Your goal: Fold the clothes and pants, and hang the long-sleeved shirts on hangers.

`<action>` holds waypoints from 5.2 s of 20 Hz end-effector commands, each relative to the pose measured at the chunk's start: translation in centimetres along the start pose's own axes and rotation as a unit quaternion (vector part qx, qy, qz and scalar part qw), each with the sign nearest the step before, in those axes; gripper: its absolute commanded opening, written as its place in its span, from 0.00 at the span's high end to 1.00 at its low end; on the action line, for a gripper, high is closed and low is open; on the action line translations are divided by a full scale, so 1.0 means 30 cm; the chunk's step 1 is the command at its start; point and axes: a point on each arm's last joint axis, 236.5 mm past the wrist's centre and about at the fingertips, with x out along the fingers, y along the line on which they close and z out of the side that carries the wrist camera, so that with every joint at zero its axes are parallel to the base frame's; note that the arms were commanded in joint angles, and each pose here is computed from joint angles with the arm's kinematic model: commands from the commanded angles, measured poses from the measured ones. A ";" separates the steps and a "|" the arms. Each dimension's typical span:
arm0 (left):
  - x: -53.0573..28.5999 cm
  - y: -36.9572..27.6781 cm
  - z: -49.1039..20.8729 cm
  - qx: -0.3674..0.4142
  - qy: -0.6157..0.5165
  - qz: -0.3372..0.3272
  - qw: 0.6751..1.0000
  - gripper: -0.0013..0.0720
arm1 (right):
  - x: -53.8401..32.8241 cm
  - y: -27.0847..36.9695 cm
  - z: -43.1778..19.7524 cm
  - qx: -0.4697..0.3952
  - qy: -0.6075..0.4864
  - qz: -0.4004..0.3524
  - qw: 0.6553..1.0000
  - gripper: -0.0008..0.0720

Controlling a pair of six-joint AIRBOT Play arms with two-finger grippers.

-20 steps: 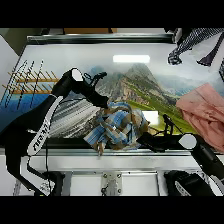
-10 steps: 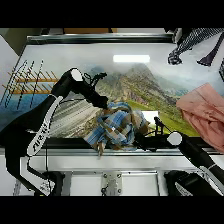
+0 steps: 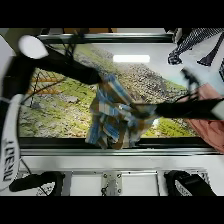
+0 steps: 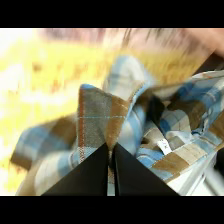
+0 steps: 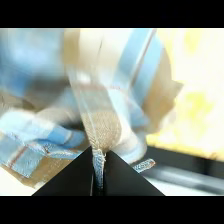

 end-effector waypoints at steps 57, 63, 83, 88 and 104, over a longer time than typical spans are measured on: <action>-0.377 1.230 -0.556 -0.236 -0.011 0.441 0.866 0.11 | 0.226 -0.087 -0.182 -0.022 0.212 -0.089 0.973 0.96; -0.355 1.505 -0.772 -0.237 0.048 0.475 0.846 0.11 | 0.226 -0.087 -0.182 -0.022 0.212 -0.089 0.973 0.96; -0.230 1.790 -1.051 -0.181 0.203 0.505 0.819 0.14 | 0.226 -0.088 -0.181 -0.022 0.212 -0.089 0.973 0.96; -0.202 1.801 -1.089 -0.187 0.217 0.498 0.819 0.15 | 0.226 -0.088 -0.181 -0.022 0.212 -0.089 0.973 0.96; -0.310 1.744 -0.946 -0.171 0.180 0.521 0.817 0.96 | 0.226 -0.088 -0.181 -0.022 0.212 -0.089 0.973 0.96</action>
